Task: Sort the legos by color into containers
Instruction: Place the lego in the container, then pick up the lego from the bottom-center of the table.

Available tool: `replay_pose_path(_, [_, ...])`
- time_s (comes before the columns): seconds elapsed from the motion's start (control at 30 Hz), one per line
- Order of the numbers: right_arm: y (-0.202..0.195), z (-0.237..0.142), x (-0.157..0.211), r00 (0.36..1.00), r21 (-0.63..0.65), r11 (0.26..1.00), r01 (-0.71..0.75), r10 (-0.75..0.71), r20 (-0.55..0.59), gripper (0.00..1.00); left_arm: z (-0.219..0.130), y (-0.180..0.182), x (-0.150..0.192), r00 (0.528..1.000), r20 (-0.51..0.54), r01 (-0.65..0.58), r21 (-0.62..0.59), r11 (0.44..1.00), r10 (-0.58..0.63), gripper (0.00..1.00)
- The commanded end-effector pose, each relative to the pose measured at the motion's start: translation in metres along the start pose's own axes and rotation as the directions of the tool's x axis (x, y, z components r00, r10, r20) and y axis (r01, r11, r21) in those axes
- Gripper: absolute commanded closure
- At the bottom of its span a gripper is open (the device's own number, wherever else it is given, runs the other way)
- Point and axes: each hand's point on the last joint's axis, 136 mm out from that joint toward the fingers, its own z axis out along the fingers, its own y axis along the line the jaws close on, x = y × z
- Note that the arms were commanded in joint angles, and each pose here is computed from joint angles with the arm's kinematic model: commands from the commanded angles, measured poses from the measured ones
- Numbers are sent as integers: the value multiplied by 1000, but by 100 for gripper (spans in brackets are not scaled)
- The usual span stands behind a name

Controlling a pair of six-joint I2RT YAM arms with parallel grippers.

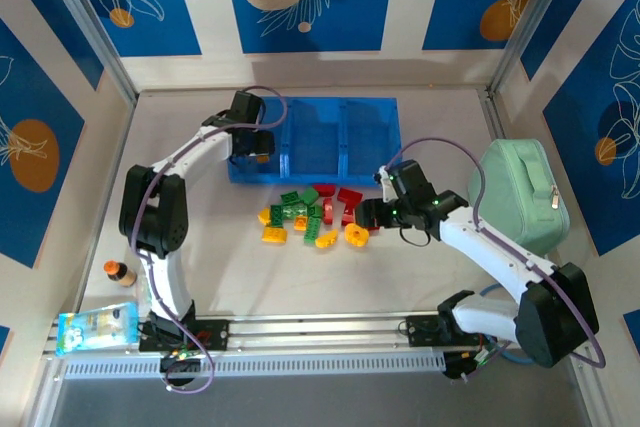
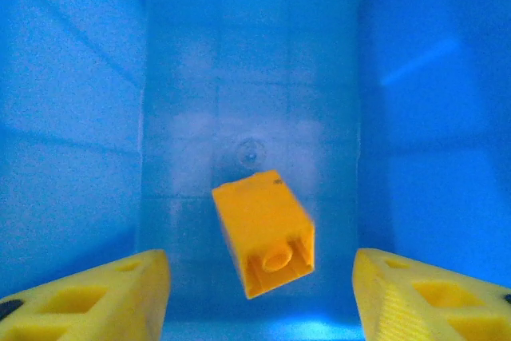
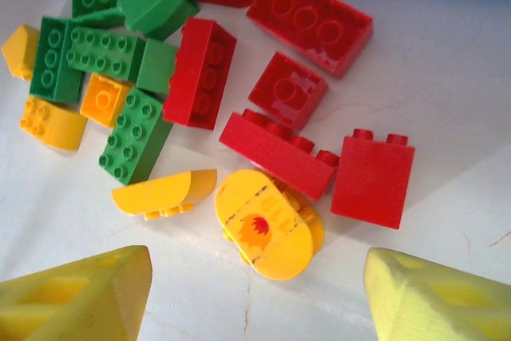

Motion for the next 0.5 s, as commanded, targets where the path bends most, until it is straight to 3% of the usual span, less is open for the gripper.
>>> replay_pose_path(0.0, [1,2,10,998,30,999,40,-39,-55,28,-30,-1,-21,998,63,0,28,1000,-2,36])
replay_pose_path(0.23, [9,11,26,985,71,993,97,-86,-150,32,-74,-4,-18,991,136,9,76,997,-19,37])
replay_pose_path(0.47, [10,31,49,950,160,971,176,-125,-285,37,-97,1,28,990,140,12,102,995,-26,38])
